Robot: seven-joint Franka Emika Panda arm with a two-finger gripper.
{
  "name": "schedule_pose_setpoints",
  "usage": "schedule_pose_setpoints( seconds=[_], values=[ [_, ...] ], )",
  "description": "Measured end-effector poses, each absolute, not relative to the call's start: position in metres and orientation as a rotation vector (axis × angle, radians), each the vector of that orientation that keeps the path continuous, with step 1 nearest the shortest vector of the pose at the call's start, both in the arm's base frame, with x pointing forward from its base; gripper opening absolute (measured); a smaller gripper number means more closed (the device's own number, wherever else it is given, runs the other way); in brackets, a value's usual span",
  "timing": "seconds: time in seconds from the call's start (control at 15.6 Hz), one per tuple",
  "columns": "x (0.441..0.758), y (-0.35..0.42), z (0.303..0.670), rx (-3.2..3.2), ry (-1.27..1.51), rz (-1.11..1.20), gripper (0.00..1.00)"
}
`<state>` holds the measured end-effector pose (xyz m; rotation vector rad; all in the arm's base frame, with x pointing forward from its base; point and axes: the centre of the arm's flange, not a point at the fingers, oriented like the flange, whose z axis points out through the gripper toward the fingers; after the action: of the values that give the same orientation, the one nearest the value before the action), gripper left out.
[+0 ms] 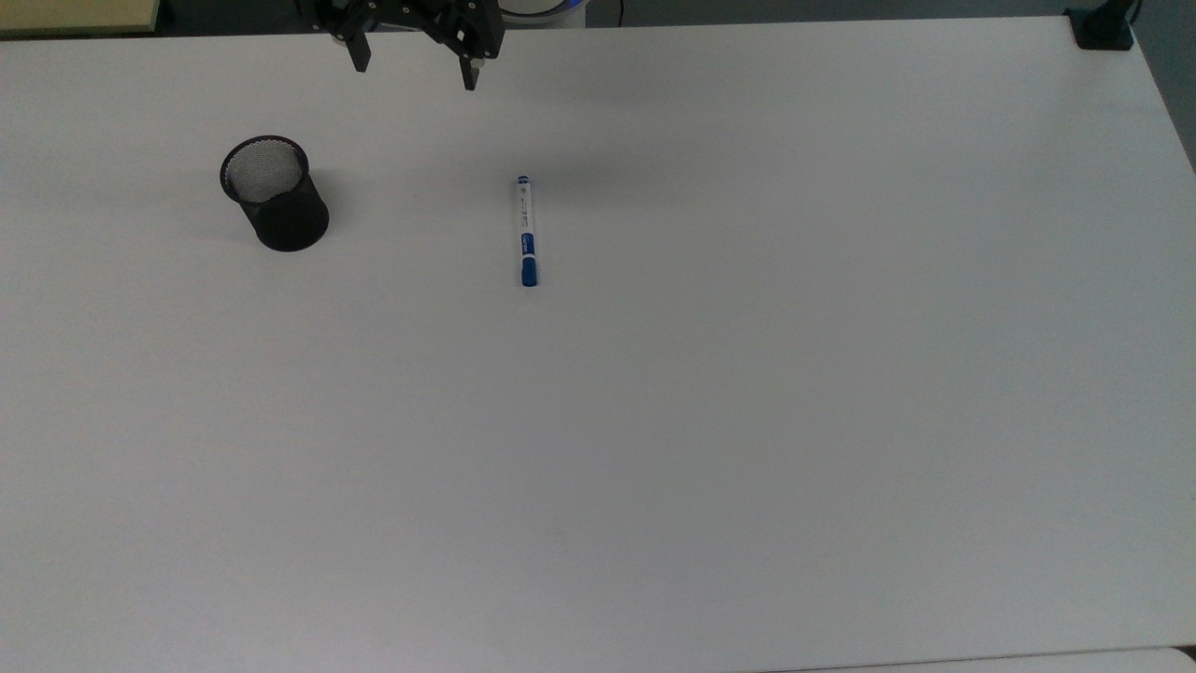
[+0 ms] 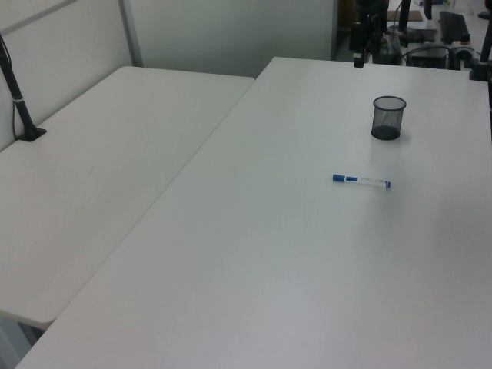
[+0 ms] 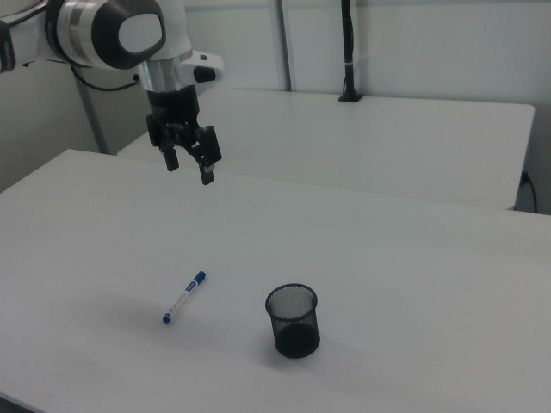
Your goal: Insert the marker
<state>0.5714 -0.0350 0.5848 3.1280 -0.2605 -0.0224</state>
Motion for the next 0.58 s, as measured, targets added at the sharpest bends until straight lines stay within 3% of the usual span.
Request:
schedule_pose_setpoints(
  seconds=[0.58],
  values=[
    [0.5678,-0.0344,0.5808,3.126,-0.259,-0.080,1.00]
  ],
)
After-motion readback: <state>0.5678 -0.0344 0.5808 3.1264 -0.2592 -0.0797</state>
